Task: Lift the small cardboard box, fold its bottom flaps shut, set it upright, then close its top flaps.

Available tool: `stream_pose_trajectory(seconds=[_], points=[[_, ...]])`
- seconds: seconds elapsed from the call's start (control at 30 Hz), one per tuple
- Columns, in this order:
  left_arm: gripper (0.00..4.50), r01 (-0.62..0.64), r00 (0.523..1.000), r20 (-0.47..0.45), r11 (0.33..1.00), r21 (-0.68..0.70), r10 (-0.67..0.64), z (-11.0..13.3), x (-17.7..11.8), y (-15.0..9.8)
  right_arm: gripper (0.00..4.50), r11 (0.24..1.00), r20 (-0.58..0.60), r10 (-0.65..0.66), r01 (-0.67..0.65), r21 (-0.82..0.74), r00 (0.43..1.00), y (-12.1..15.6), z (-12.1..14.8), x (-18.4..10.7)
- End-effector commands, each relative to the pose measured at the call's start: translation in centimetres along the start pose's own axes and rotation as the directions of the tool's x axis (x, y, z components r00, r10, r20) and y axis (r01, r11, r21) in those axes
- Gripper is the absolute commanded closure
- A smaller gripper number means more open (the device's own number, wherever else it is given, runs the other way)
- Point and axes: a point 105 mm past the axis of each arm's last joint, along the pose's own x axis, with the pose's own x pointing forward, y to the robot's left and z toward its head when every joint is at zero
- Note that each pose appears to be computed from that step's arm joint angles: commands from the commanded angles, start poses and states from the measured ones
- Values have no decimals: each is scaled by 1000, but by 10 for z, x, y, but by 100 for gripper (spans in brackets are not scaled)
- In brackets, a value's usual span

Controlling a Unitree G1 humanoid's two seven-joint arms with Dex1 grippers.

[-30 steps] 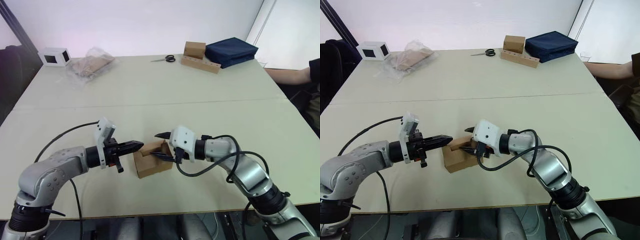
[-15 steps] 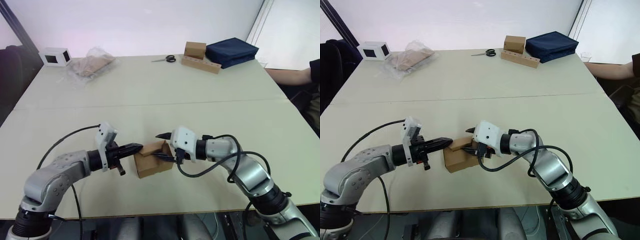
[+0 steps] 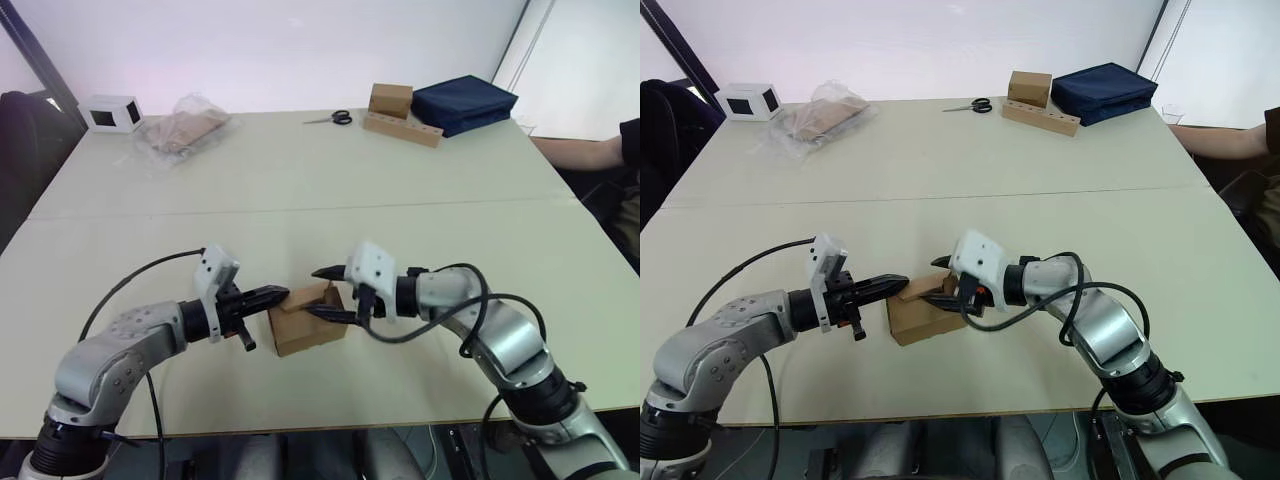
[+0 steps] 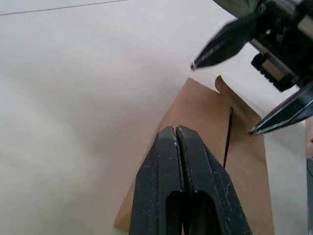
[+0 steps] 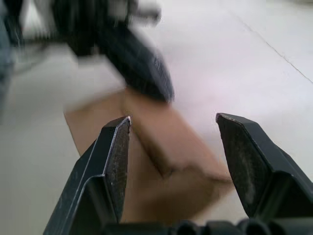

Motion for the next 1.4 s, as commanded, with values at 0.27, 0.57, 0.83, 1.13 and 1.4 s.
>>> stream_pose_trajectory(seconds=[0.27, 0.57, 0.83, 1.13, 1.4], points=[[450, 18, 998, -65, 1000, 0, -18, -13, -1, -7, 161, 996, -56, 52, -48, 73, 997, 19, -8, -1], [450, 36, 993, -111, 998, 54, -30, -18, -4, -8, 161, 995, -166, 51, -35, 95, 985, 22, -32, 8], [450, 32, 992, -125, 997, 70, -23, -25, -6, -4, 161, 993, -152, 39, -22, 112, 988, 21, -36, 8], [450, 5, 998, 67, 999, 46, -8, 18, -20, -1, 184, 992, 73, 16, -25, 126, 997, 12, 2, -6], [450, 19, 1000, 6, 986, 164, -20, 25, -25, -14, 440, 987, 130, 33, -53, 151, 991, 13, 9, -12]])
